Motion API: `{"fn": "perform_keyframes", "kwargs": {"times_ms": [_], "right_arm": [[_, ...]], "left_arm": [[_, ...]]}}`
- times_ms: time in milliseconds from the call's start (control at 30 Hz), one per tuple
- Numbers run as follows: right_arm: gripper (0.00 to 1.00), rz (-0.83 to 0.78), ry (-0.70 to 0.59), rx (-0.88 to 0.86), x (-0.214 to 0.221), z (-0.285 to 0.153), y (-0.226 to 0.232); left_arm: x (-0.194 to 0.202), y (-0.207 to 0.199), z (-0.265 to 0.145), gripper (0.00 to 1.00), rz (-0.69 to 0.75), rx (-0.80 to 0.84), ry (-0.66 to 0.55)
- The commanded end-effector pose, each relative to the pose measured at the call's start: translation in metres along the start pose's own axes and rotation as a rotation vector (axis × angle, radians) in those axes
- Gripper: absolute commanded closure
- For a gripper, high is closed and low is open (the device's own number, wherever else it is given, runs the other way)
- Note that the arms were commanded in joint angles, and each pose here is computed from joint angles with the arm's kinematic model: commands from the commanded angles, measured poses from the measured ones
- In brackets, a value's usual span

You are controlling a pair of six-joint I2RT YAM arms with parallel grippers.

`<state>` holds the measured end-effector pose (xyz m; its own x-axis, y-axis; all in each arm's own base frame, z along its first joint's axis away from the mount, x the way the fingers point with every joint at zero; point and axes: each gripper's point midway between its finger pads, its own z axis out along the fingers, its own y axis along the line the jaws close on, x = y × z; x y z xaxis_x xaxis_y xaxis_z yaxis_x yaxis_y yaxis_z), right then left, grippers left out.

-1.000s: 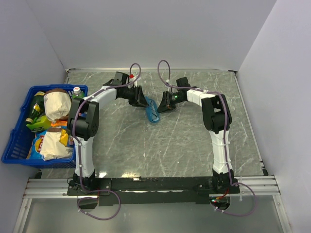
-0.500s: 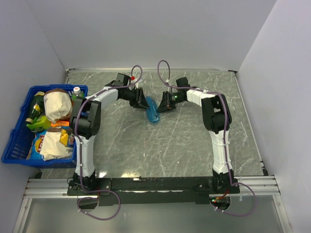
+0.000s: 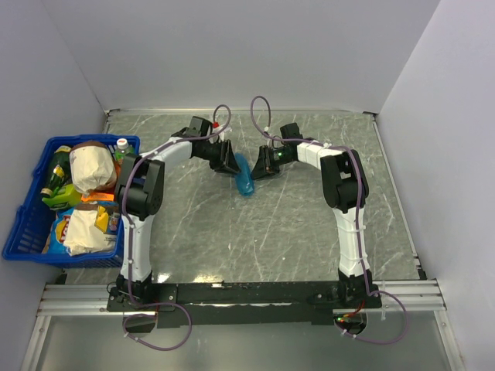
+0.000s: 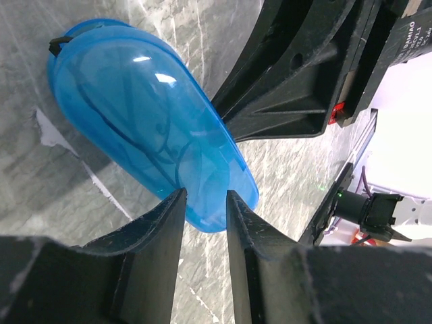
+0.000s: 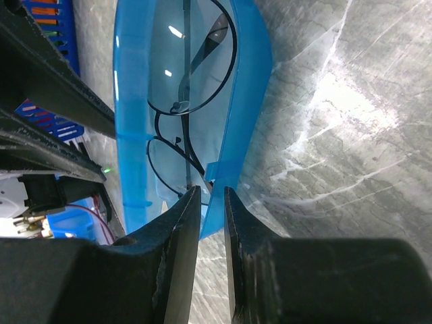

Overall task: Organize the sunglasses
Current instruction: Close the case with sunglasses at the center of the board.

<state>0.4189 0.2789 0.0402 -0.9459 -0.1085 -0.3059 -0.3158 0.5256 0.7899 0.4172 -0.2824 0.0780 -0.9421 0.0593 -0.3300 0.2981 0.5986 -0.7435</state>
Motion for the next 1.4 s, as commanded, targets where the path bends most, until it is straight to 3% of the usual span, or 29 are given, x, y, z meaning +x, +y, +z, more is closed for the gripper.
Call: {"fn": "perform_keyframes", "kwargs": {"times_ms": [0, 300, 533, 633, 933, 967, 1067, 1367], "right_arm": [[0.73, -0.085, -0.028, -0.033, -0.014, -0.005, 0.026], [0.73, -0.094, -0.026, -0.024, -0.013, -0.004, 0.026], [0.73, -0.110, -0.028, -0.009, -0.013, -0.004, 0.028], [0.71, -0.116, -0.030, -0.012, -0.014, -0.005, 0.032], [0.54, -0.124, -0.026, -0.051, -0.015, -0.012, 0.040], [0.47, -0.120, -0.026, -0.059, -0.015, -0.014, 0.041], [0.37, -0.112, -0.031, -0.062, -0.015, -0.017, 0.038], [0.34, -0.104, -0.045, -0.051, -0.018, -0.027, 0.032]], "left_arm": [[0.007, 0.007, 0.016, 0.63, 0.027, -0.034, 0.033], [0.014, 0.019, 0.025, 0.61, 0.019, -0.067, 0.065], [0.013, 0.022, 0.025, 0.48, 0.029, -0.091, 0.067], [0.012, 0.020, 0.024, 0.48, 0.032, -0.091, 0.063], [0.011, 0.016, 0.022, 0.48, 0.042, -0.091, 0.058], [0.011, 0.015, 0.021, 0.48, 0.044, -0.087, 0.057], [0.011, 0.014, 0.021, 0.48, 0.042, -0.085, 0.056], [0.008, 0.013, 0.020, 0.48, 0.047, -0.092, 0.047]]}}
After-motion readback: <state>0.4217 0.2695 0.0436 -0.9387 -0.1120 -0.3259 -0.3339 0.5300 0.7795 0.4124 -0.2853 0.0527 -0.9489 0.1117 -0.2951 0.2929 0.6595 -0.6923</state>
